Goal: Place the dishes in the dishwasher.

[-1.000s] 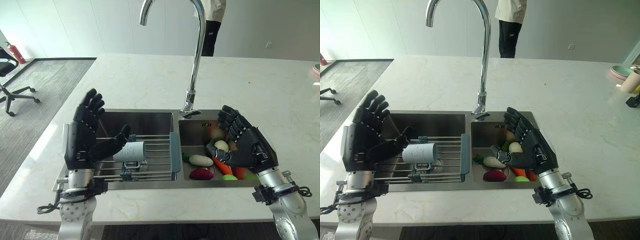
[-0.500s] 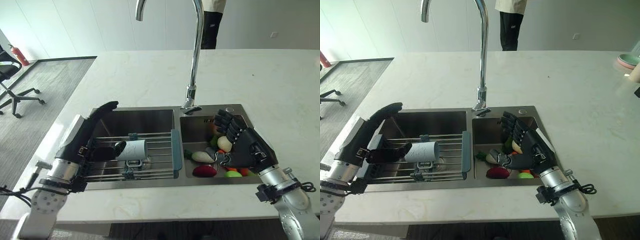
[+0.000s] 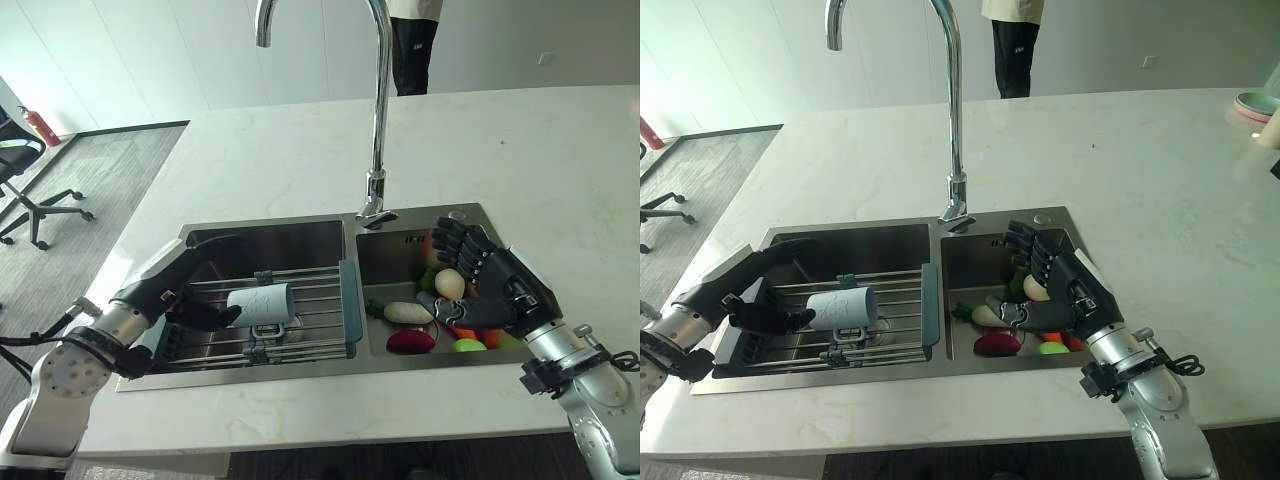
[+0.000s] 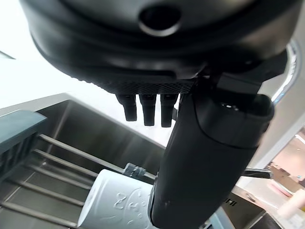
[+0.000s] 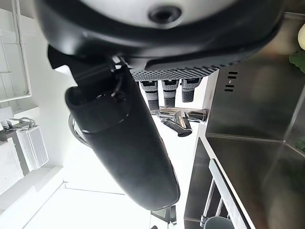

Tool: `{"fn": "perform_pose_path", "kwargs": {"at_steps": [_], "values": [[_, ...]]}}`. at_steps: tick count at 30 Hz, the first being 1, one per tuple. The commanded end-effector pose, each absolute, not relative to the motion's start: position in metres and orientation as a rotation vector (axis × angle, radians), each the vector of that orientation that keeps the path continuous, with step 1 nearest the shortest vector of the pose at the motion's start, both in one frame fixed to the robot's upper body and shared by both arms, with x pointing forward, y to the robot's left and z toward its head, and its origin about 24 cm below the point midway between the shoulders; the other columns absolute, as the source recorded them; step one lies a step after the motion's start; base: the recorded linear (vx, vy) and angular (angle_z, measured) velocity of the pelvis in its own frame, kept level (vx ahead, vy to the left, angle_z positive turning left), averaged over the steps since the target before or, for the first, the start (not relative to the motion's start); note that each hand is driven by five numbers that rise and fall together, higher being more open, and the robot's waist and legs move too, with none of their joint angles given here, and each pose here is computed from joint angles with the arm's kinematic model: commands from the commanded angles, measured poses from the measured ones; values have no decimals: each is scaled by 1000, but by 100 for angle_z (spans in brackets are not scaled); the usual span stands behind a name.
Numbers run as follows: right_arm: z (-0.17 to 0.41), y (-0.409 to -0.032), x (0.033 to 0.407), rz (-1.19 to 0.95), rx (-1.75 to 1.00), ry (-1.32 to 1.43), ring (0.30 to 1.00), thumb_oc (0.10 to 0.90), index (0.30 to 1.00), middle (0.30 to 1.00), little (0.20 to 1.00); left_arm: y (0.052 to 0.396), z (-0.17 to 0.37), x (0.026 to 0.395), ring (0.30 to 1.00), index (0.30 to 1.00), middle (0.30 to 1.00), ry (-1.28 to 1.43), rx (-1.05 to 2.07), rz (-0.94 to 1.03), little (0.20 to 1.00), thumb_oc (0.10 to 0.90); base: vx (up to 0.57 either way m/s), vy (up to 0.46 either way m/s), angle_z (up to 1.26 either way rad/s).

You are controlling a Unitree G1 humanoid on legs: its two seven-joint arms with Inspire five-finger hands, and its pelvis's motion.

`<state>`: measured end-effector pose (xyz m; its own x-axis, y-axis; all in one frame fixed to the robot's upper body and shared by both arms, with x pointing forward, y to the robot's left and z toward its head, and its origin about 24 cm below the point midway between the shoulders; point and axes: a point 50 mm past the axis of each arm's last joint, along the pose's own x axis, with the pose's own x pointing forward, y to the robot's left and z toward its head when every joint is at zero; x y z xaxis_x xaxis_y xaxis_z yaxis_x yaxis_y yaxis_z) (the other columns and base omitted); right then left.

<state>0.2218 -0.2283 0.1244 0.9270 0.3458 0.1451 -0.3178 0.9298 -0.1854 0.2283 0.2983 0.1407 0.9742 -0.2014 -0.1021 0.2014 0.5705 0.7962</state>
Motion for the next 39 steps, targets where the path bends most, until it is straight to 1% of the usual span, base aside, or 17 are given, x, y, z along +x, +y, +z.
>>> {"fn": "perform_pose_path", "kwargs": {"at_steps": [1,13,26,39], "values": [[185,-223,228,377,-202,-482,900,800,900,900,900,297,187,241,900,900,900,-154,979,-210,900,800,0,0,0],[188,-222,230,395,-211,-479,900,800,900,900,900,308,178,250,900,900,900,-12,1018,-250,900,800,-4,1,-2],[189,-222,233,399,-215,-481,900,800,900,900,900,309,184,261,900,900,900,4,1085,-266,900,800,0,0,0],[188,-224,232,405,-226,-480,900,800,900,900,900,311,175,262,900,900,900,59,1122,-291,900,800,-3,0,-4]]}}
